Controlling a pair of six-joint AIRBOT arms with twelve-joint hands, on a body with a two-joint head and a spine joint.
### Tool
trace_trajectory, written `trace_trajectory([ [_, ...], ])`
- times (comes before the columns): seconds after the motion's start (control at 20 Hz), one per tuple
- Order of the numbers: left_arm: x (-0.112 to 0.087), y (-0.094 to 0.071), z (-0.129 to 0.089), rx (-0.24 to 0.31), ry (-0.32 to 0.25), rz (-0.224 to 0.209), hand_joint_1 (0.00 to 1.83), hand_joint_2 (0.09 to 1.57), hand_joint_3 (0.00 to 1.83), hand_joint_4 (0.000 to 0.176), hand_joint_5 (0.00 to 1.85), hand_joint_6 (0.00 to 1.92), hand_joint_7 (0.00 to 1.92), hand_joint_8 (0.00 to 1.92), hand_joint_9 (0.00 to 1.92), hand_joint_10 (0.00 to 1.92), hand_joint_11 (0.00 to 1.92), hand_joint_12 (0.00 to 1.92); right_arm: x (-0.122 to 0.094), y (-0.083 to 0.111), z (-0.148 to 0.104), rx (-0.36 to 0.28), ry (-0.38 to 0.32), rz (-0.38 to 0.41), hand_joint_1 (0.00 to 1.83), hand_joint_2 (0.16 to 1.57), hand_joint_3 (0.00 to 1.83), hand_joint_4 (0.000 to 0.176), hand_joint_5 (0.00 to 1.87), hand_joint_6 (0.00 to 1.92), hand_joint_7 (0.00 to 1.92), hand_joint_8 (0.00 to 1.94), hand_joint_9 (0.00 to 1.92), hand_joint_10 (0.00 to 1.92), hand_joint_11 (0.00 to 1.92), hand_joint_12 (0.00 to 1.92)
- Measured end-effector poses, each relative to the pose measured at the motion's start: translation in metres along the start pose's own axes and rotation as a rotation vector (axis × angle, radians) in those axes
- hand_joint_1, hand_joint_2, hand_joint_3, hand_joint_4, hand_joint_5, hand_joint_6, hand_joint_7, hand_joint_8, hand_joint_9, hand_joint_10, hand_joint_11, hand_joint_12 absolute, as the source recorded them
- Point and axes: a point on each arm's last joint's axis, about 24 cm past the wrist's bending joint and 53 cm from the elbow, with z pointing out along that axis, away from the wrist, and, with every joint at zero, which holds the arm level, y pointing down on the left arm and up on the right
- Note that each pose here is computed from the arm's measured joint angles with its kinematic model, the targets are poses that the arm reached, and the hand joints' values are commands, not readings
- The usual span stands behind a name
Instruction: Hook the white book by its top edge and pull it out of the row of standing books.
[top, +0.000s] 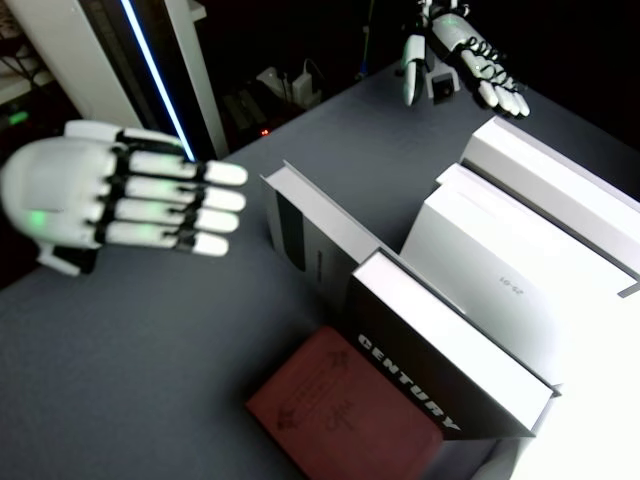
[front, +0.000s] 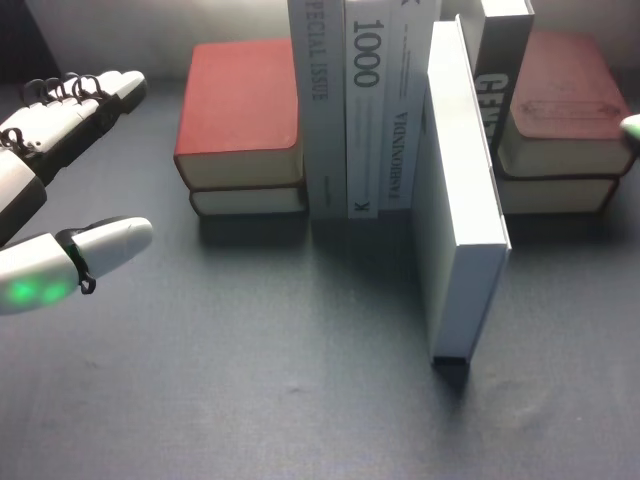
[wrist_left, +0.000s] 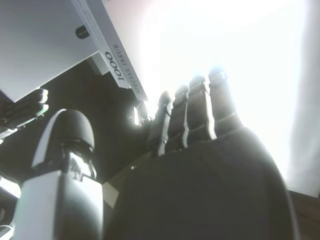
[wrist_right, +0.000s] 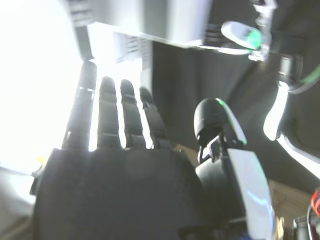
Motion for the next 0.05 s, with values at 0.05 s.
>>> trace_trajectory([
  [0.05,-0.0005,-0.001,-0.0002,0.002,-0.007,-0.004,0.13,1.31,0.0,0.104,0.0,0.0,0.0,0.0,0.0,0.0,0.0,0.0,-0.0093,-0.0047,-0.0039,0.018,-0.031,-0.017,0.0,1.5,0.01,0.0,0.0,0.0,0.0,0.0,0.0,0.0,0.0,0.0],
])
